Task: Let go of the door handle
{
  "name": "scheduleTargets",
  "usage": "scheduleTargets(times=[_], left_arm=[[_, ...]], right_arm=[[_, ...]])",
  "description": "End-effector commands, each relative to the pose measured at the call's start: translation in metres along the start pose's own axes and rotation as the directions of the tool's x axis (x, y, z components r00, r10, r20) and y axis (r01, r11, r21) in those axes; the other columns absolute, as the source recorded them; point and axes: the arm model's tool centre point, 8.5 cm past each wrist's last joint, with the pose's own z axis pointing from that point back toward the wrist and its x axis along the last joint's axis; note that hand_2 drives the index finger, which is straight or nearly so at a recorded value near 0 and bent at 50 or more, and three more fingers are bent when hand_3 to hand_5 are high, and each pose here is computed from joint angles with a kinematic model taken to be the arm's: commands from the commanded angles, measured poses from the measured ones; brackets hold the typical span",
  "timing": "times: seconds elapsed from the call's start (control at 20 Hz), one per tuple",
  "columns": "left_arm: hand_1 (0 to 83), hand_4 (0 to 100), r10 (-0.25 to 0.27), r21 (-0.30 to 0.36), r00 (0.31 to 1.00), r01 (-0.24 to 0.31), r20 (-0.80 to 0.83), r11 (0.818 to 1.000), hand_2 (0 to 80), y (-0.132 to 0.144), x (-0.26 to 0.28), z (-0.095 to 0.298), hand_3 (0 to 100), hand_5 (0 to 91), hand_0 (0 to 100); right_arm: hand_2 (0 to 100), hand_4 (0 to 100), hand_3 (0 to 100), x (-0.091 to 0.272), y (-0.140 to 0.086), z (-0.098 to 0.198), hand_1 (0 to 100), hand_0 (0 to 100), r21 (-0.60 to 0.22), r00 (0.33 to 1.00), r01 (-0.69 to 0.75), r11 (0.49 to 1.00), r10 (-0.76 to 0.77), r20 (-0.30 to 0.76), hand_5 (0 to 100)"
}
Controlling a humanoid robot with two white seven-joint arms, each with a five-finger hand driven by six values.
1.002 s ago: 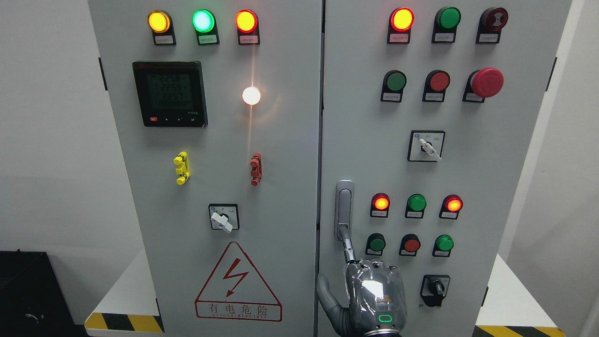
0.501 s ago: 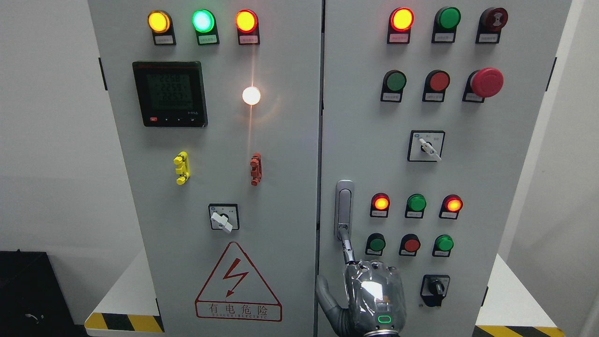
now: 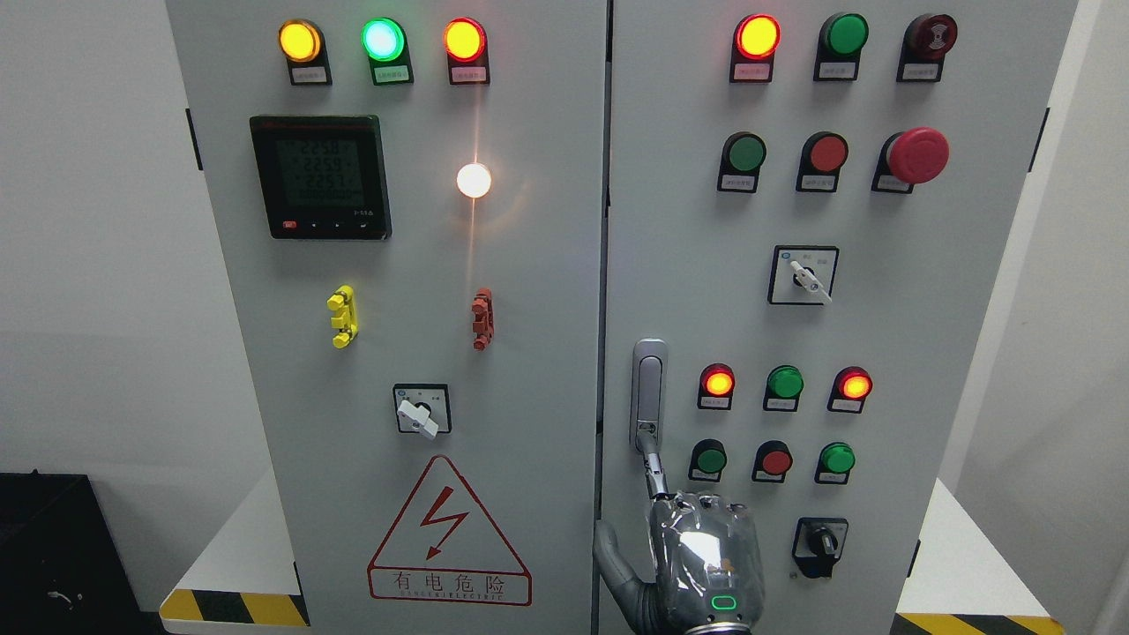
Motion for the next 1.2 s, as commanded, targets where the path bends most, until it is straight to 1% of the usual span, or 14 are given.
scheduleTargets(times=[0.0,1.15], left_arm=[[55.6,0,0.002,0.000,1.000,-0.002,-0.016,1.000,0.0,-0.0001,-0.0108,0.0010,0,0.0,12],[55.6,0,0.002,0.000,1.000,-0.002,-0.016,1.000,0.0,-0.0001,-0.0108,0.0010,0,0.0,12]], right_arm=[[0,97,100,-0.0038,0.0146,0.0037,18,49,0.042,1.000,-0.011,0.999,0.011,-0.012,100],[0,97,100,-0.0029,0.0107,0.0027,18,48,0.030,1.000,-0.009,0.999,0.010,-0.006,100]])
